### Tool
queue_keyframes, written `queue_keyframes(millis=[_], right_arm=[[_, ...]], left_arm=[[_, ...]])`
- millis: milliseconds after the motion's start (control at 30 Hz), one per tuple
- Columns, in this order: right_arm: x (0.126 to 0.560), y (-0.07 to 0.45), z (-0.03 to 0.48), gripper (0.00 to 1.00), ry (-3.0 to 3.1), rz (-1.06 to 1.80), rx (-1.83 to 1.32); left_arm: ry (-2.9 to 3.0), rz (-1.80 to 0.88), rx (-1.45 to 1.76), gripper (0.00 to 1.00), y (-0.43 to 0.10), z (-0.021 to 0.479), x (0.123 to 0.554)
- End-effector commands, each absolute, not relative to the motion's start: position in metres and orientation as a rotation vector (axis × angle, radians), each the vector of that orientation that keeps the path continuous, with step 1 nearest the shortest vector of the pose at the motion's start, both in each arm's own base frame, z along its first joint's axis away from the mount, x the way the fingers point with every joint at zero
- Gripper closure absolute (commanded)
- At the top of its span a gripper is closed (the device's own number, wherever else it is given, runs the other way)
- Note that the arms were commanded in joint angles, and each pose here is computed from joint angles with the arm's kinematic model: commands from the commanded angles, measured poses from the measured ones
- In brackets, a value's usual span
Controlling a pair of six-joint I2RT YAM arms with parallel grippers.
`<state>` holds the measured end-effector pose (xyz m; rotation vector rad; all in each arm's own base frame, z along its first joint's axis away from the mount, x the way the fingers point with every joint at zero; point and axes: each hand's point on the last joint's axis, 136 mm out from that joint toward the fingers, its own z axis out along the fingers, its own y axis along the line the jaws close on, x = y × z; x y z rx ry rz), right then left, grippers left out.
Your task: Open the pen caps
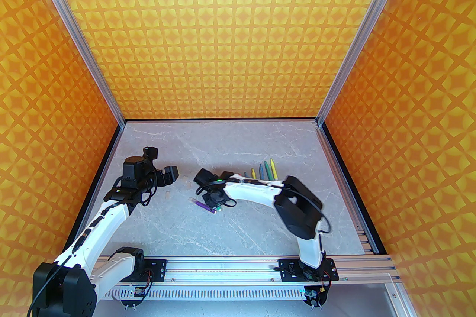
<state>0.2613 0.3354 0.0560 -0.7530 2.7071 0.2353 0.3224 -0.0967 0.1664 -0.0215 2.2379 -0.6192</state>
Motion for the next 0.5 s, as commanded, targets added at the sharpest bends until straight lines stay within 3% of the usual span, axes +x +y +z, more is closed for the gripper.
queue_keyframes(millis=[0,467], right_arm=[[0.27,0.354,0.099,0.98,2.545,0.459,-0.751],[0.262,0.385,0.17,0.99,2.264,0.737,-0.896]], left_arm=[[2.219,-0.793,0.041,0.17,-0.118,0.173,0.318],[2.104,-1.206,0.222,0.21,-0.172,0.203,0.304]])
